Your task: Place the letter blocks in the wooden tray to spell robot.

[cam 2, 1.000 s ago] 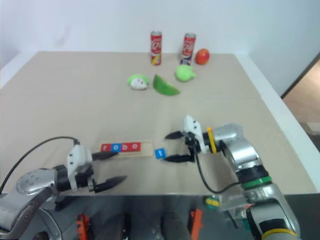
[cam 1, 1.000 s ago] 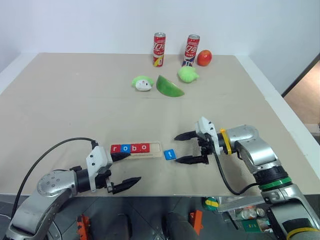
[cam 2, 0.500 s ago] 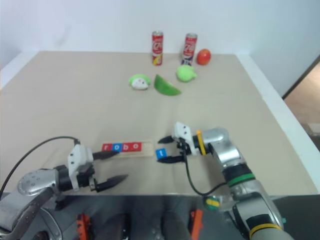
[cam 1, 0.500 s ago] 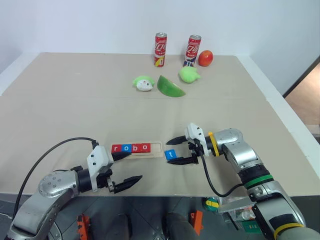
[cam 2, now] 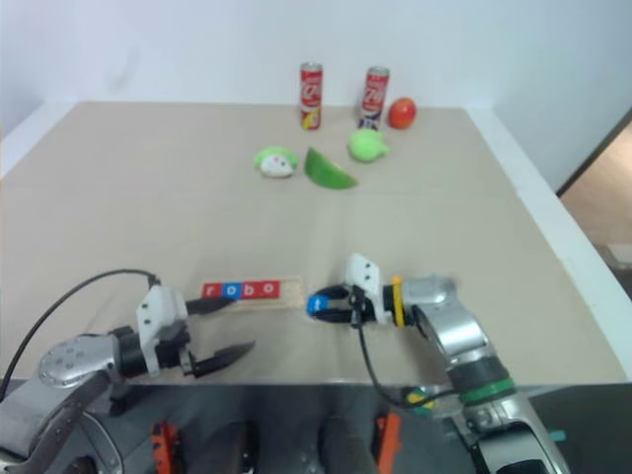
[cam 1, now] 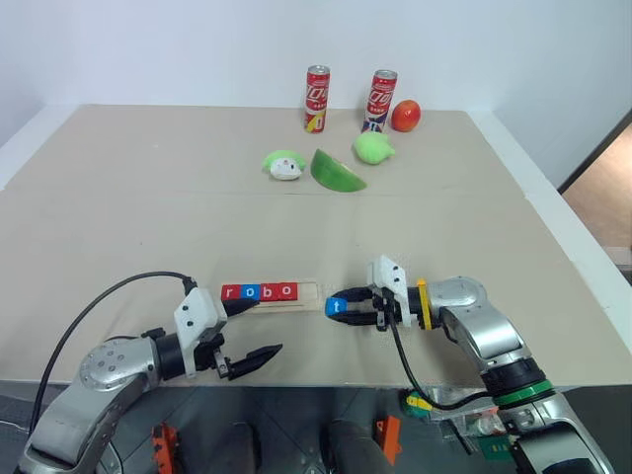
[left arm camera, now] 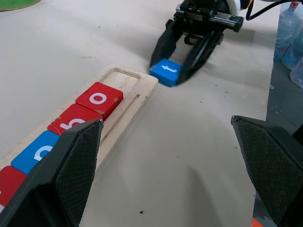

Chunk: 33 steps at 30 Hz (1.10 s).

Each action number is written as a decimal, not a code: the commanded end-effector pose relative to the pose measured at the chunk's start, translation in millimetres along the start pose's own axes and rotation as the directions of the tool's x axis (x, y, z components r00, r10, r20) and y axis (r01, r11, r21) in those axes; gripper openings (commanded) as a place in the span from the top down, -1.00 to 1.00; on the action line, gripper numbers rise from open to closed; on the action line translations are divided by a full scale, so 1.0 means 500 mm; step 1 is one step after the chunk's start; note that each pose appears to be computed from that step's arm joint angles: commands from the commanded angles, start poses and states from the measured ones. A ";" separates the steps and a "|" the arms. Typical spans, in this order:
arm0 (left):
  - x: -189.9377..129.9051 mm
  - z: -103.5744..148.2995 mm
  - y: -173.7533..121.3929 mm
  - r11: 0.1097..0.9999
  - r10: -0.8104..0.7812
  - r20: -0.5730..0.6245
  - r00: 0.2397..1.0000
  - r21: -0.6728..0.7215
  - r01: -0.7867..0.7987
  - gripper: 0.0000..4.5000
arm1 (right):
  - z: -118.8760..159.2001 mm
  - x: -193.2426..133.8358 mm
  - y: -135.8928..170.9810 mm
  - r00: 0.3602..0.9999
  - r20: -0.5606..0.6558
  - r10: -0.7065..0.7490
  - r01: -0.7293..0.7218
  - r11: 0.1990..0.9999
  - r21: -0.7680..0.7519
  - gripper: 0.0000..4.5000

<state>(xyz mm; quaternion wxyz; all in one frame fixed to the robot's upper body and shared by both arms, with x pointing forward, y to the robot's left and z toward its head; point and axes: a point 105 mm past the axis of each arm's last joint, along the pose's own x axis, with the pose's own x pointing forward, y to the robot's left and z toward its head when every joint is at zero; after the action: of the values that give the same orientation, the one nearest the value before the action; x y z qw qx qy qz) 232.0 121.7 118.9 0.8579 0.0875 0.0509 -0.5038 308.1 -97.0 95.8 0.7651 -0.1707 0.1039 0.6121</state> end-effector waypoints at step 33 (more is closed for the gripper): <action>0.000 0.009 -0.002 0.998 0.037 0.033 0.999 0.043 -0.039 -1.00 | 0.096 0.087 -0.055 0.993 0.002 0.119 -0.117 0.975 -0.190 0.45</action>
<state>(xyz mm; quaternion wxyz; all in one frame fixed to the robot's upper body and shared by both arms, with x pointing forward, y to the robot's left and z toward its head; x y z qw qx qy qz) 233.8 123.2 114.5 0.8681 0.0905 0.0432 -0.4861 338.4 -43.1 114.4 0.7053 -0.2276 0.0651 0.6682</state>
